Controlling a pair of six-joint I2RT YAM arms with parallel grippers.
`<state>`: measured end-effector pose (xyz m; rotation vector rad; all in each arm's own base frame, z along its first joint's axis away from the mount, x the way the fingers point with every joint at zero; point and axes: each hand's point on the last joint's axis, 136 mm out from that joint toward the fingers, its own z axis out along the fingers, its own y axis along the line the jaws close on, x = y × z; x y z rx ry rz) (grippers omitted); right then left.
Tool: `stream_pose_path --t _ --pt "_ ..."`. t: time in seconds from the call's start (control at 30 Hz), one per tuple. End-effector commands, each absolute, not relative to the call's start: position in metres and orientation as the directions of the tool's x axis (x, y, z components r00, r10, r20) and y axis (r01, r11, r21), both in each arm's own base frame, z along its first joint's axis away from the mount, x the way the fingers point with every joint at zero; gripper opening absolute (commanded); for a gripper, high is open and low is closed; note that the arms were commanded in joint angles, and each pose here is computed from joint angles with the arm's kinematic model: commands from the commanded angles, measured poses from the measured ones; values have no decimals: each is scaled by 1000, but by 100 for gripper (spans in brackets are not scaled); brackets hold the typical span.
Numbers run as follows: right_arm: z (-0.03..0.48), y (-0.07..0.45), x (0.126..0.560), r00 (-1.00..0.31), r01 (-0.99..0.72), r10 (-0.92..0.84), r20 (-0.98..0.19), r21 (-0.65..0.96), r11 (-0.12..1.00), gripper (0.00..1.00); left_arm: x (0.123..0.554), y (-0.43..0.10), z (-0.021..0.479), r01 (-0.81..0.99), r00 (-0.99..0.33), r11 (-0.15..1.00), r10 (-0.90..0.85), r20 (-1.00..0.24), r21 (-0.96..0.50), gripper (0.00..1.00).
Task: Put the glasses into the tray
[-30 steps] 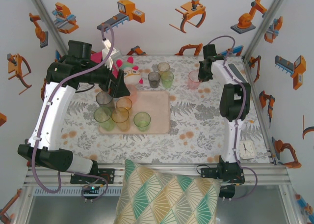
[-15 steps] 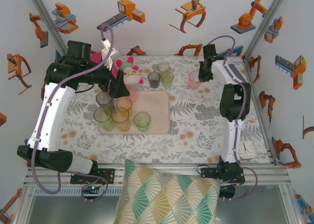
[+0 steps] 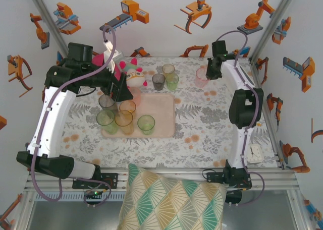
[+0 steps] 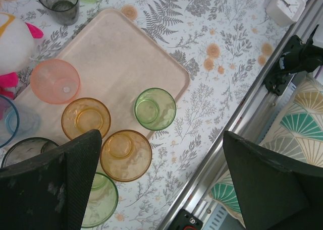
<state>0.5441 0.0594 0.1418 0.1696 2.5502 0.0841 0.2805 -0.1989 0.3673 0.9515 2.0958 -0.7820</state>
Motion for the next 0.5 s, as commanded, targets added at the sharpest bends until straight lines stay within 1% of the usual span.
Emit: stream_pose_path --t 0.0,0.23,0.47 --pt "171 55 535 -799 102 141 -584 100 990 10 280 -201 371 810 -478 541 384 -790 -227 97" --pt "188 59 522 -786 93 144 -601 115 989 10 286 -199 369 792 -493 568 379 -783 -224 97" --pt "203 87 506 -786 34 97 -611 113 993 10 286 -197 370 788 -492 576 375 -785 -219 97"
